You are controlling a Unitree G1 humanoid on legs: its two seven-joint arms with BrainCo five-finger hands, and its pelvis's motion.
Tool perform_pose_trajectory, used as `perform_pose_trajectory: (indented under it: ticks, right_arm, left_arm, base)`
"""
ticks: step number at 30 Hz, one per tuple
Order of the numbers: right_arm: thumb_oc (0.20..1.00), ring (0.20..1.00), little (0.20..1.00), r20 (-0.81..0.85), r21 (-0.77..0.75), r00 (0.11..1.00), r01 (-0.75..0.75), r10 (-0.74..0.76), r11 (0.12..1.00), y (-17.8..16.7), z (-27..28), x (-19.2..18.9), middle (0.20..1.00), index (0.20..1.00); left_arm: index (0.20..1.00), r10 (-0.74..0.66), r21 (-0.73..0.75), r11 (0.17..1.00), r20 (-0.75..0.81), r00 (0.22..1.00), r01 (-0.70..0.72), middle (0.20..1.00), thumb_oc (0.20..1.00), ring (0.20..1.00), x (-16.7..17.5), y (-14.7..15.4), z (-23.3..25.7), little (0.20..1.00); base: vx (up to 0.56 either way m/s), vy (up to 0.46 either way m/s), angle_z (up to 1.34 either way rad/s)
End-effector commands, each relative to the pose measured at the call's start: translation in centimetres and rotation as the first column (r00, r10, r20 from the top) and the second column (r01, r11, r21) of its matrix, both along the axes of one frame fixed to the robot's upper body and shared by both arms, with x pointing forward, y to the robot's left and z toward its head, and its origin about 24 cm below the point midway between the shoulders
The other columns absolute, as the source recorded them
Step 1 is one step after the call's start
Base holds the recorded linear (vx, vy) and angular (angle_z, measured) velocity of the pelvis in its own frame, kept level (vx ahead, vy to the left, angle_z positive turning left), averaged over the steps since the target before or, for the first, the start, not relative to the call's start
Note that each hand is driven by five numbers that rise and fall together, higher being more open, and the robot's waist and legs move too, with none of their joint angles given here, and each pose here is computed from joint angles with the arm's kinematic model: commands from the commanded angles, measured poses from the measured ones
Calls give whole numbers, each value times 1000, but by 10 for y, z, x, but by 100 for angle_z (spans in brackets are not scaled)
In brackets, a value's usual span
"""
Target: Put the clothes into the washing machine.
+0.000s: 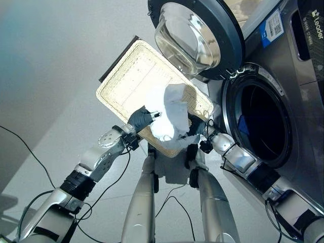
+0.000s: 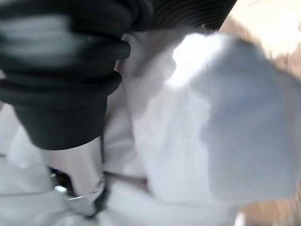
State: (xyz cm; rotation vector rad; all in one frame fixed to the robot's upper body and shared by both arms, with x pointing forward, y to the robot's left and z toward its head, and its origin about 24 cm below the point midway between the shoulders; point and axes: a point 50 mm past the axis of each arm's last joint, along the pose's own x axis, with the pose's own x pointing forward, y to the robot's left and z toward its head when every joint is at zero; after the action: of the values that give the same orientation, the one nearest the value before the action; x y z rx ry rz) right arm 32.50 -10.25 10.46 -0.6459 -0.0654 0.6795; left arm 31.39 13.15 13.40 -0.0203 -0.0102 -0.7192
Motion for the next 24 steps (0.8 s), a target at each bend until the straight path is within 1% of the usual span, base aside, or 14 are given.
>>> perform_pose_trajectory:
  ticks: [1,2,3,8,12,13,14,18,21,22,23,24]
  right_arm:
    - [520,520,520,-14,166,962,-265,271,950,42,30,-17,520,520]
    - [357,357,357,-25,180,957,-280,289,943,43,31,-19,357,357]
    - [200,200,200,-78,228,937,-316,340,921,47,28,-23,200,200]
    - [200,200,200,-175,305,882,-374,438,876,56,22,-33,200,200]
    - [200,200,200,-255,399,841,-358,477,844,56,15,-38,200,200]
    - [200,200,200,-258,403,840,-356,478,843,56,15,-38,200,200]
    - [200,200,200,-296,458,818,-332,494,824,57,11,-40,200,200]
    - [200,200,200,-347,533,785,-286,514,797,57,4,-43,200,200]
    - [200,200,200,-378,605,782,-196,495,772,56,-3,-41,200,200]
    - [200,200,200,-391,631,778,-163,492,758,56,-5,-41,200,200]
    - [200,200,200,-396,642,777,-148,490,752,56,-6,-41,200,200]
    - [200,200,200,-410,664,771,-113,486,739,55,-10,-40,200,200]
  left_arm:
    - [200,-143,-89,984,90,986,151,200,200,200,-11,-30,27,200]
    - [200,-139,-84,986,93,986,147,200,200,200,-11,-29,27,200]
    - [200,-114,-78,990,87,990,121,200,200,200,-9,-29,24,200]
    - [200,-15,-52,998,96,995,20,200,200,200,-3,-24,20,200]
    - [200,42,-27,999,99,994,-40,200,200,200,0,-17,15,200]
    - [200,45,-26,999,99,994,-42,200,200,200,0,-17,15,200]
    - [200,67,-22,998,93,993,-65,200,200,200,1,-15,13,200]
    - [200,81,-20,997,84,993,-79,200,200,200,2,-14,9,200]
    - [200,89,-5,996,73,993,-89,200,200,200,1,-14,2,200]
    - [718,109,8,994,62,992,-109,718,718,718,2,-12,-2,718]
    - [1000,123,17,992,63,990,-124,1000,1000,1000,2,-11,-4,1000]
    - [1000,164,48,985,77,983,-168,1000,1000,1000,3,-9,-7,1000]
  base:
    - [-5,-17,-3]
    - [6,-21,-4]
    - [1,-21,-3]
    - [0,0,0]
    - [2,-4,-1]
    - [11,-14,-5]
    - [9,-11,-5]
    - [8,-14,-6]
    - [0,0,0]
    - [0,0,0]
    - [0,0,0]
    - [0,0,0]
